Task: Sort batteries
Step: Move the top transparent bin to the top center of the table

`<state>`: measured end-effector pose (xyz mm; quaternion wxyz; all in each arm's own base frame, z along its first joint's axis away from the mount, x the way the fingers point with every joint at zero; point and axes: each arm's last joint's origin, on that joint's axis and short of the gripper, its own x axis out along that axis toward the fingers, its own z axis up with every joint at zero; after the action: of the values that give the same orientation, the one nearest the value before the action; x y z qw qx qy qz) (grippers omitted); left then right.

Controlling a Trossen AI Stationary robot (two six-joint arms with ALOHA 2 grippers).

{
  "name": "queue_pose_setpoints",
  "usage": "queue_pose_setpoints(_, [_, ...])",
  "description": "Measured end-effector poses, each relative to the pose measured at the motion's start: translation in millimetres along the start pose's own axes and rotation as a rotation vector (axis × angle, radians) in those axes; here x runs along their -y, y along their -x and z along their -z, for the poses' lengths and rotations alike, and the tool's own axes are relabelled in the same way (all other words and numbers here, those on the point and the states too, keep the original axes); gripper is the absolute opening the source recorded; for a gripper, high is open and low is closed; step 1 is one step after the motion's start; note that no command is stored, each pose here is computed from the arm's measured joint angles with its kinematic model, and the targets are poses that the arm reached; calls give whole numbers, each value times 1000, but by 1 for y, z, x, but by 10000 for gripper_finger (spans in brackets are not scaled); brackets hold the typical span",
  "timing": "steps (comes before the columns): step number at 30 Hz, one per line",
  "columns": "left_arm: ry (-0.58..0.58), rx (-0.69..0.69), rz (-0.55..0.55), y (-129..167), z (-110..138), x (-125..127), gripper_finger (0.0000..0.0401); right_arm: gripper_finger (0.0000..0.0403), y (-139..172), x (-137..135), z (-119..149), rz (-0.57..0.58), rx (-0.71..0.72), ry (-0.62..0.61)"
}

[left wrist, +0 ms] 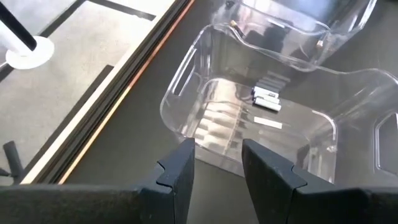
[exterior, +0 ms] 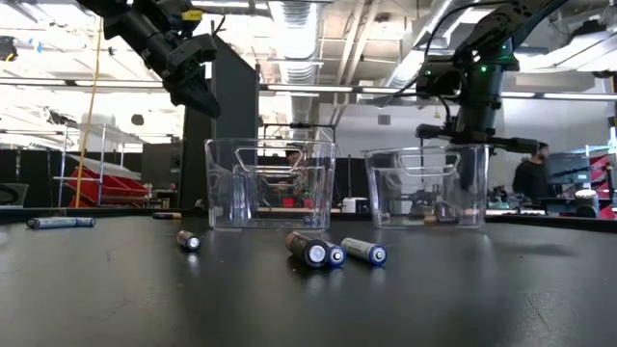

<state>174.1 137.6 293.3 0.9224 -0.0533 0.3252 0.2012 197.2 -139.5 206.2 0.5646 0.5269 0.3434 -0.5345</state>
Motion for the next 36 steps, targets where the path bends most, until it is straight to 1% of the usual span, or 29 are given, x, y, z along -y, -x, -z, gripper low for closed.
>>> queue_pose_setpoints(5, [55, 0, -1, 0, 0, 0, 128, 6, 7, -6, -8, -28, 34, 72])
queue_pose_setpoints(10, [123, 0, -1, 0, 0, 0, 128, 6, 9, -16, -5, -44, 32, 137])
queue_pose_setpoints(16, [203, -1, -1, 0, 0, 0, 128, 6, -4, -40, 8, -18, -51, 219])
queue_pose_setpoints(18, [221, -1, -1, 0, 0, 0, 128, 6, -7, -47, 12, -2, -73, 225])
queue_pose_setpoints(22, [226, -2, -1, 0, 0, 0, 128, 6, -12, -56, 19, 6, -86, 213])
queue_pose_setpoints(27, [226, -15, 0, 0, 1, 0, 128, 6, -8, -55, 25, 30, -78, 169])
queue_pose_setpoints(34, [172, -18, 1, 0, 2, 0, 128, 6, -4, -53, 25, 34, -71, 175])
queue_pose_setpoints(36, [161, -18, 1, 0, 2, 0, 128, 6, -5, -53, 25, 35, -71, 160])
